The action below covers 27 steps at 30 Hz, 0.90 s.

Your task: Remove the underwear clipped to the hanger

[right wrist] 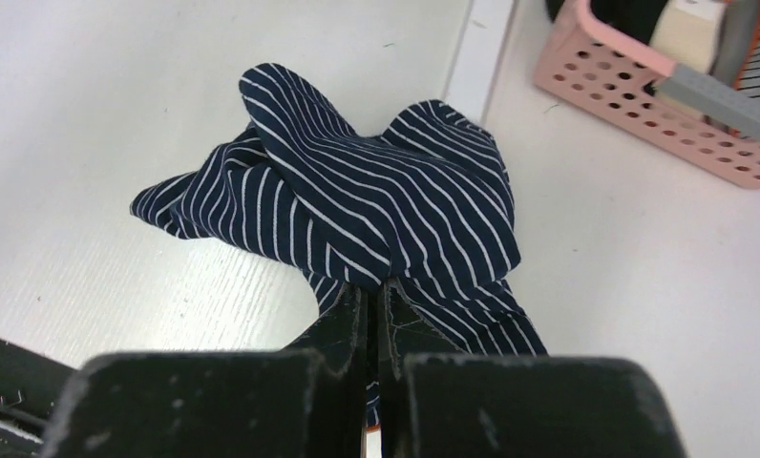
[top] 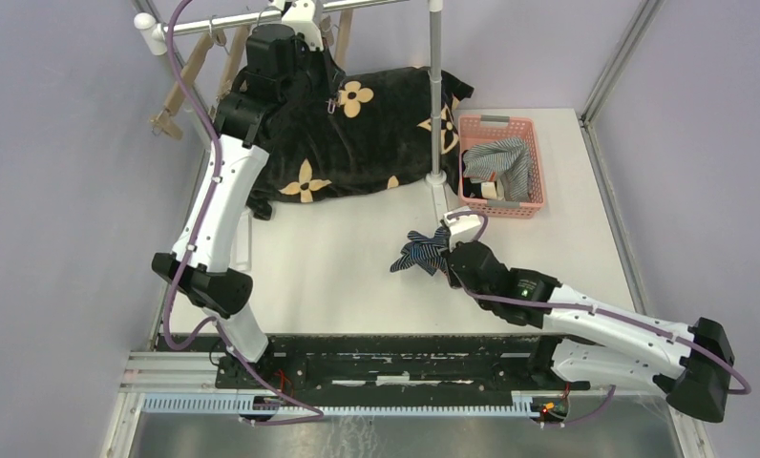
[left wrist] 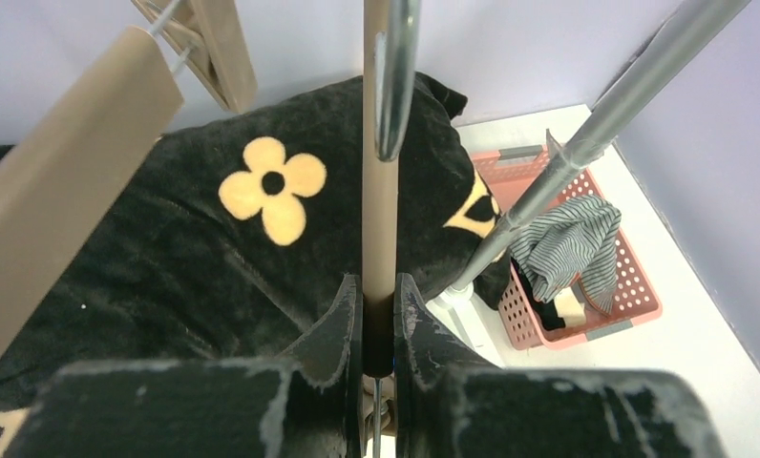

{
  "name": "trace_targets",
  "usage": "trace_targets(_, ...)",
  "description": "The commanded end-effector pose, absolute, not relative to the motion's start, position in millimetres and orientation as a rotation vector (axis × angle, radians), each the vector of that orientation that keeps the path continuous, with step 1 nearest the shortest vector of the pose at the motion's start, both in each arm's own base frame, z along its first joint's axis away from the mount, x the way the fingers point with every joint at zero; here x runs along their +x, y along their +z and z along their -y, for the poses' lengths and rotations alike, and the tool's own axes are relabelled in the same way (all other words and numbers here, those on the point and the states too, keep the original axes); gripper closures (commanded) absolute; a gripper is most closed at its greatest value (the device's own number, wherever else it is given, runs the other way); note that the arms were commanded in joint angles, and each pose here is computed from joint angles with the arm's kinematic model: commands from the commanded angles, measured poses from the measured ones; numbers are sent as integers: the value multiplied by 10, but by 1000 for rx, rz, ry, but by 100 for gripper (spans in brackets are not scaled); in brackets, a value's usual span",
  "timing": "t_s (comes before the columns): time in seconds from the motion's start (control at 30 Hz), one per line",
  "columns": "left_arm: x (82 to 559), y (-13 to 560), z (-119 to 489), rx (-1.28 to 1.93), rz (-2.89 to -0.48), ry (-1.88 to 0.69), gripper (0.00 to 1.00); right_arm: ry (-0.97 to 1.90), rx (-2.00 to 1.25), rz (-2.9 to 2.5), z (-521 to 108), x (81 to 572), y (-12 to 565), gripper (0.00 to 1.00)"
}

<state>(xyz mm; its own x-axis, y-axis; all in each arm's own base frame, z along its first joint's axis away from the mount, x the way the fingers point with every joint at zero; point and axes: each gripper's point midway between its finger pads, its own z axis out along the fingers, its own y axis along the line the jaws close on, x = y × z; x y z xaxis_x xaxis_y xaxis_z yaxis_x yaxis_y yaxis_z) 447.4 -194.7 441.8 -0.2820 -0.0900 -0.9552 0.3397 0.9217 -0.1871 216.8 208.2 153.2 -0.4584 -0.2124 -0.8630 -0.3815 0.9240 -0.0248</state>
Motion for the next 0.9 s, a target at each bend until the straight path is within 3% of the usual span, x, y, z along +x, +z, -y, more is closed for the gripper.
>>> trace_targets(0.0, 4403, 4884, 1844, 106, -1675, -457, 97, 142, -285, -1956, -1837, 2282, 1915, 99)
trace_targets(0.37, 4527, 5118, 1776, -20, -1603, -515, 97, 154, -239, -1923, -1653, 2216, 2116, 99)
trace_targets(0.77, 4710, 4600, 2023, 80, -1769, -585, 95, 193, -220, -1887, -1593, 2178, 2215, 99)
trace_targets(0.87, 4667, 4538, 2015, 88, -1785, -583, 89, 198, -220, -1880, -1586, 2174, 2240, 99)
